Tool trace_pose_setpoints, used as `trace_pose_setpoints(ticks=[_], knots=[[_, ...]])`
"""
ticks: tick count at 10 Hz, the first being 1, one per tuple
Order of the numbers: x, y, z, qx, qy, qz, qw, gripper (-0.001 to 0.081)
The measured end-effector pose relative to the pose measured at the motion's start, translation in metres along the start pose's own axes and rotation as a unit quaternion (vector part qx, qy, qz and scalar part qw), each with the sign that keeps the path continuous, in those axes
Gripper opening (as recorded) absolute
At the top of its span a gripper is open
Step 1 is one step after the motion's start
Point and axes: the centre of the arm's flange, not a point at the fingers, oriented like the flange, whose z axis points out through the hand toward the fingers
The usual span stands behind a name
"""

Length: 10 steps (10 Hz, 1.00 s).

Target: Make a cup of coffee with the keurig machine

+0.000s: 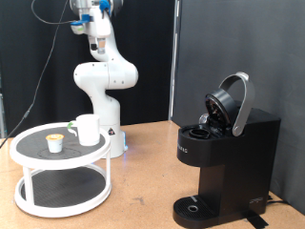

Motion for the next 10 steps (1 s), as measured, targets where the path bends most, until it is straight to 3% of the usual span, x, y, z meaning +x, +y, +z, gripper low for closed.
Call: trace_pose_setpoints(ticks=[6, 10], knots=[[0.072, -0.053, 0.011, -0.004, 0.002, 0.022, 0.9997, 0.0734], [0.092, -0.074, 0.013, 0.0, 0.011, 0.025, 0.9996, 0.0734]])
